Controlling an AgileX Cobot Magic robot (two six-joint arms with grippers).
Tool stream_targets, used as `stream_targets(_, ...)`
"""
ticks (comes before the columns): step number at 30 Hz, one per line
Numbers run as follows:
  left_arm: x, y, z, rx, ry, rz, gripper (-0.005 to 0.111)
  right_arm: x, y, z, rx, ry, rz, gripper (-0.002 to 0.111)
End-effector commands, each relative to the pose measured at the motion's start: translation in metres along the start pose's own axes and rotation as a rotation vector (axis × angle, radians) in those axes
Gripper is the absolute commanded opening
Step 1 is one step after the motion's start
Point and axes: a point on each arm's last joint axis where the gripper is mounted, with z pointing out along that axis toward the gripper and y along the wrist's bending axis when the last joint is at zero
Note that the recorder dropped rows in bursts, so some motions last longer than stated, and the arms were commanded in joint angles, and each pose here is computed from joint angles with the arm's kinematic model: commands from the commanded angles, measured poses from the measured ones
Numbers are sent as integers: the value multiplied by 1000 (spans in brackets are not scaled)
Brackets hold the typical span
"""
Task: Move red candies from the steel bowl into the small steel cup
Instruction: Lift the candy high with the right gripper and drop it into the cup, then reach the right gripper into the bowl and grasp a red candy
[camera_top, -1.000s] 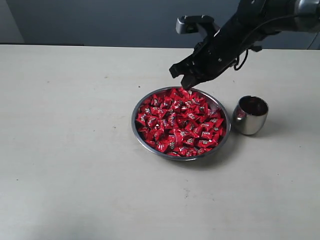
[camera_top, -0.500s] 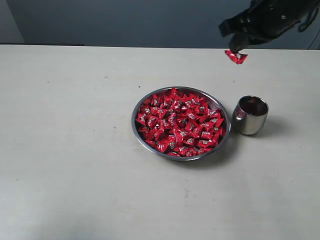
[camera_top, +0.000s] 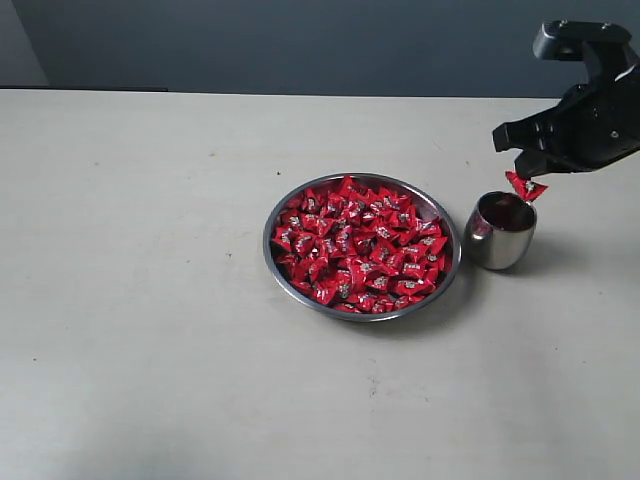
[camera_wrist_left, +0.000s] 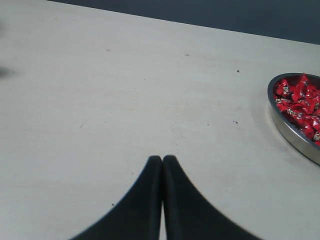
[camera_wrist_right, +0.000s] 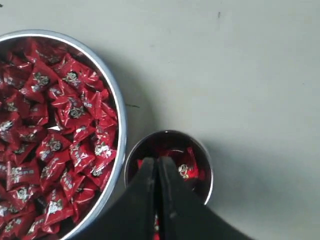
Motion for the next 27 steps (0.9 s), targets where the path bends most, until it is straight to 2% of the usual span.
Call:
stream_targets(1,0,0,0,-3,-9,-2,0,1,-5,12,1,-14,1,0)
stream_targets(8,0,0,0,-3,-9,-2,0,7,-10,38,-18,35,1,3)
stream_targets(11,0,0,0,-2,-5,-2,0,8,-10,39,-23,46,-3,18)
stream_targets(13,0,0,0,-2,-5,-2,0,7,-8,36,-35,52,-6,34)
stream_targets(14,0,0,0,-2,-5,-2,0,6,-6,34,-43,53,-6,37)
stream_targets(16,0,0,0,-2,-5,-2,0,-2,2,19,-75,21,1,36)
stream_targets(18,0,0,0,-2,-5,-2,0,-5,11,13,-109,9,4,34)
stream_targets(21,0,0,0,-2,-5,-2,0,-7,42,9,-193,17,-93,34)
stream_targets(27,0,0,0,-2,-5,-2,0,13,106,45,-291,133,-269,34)
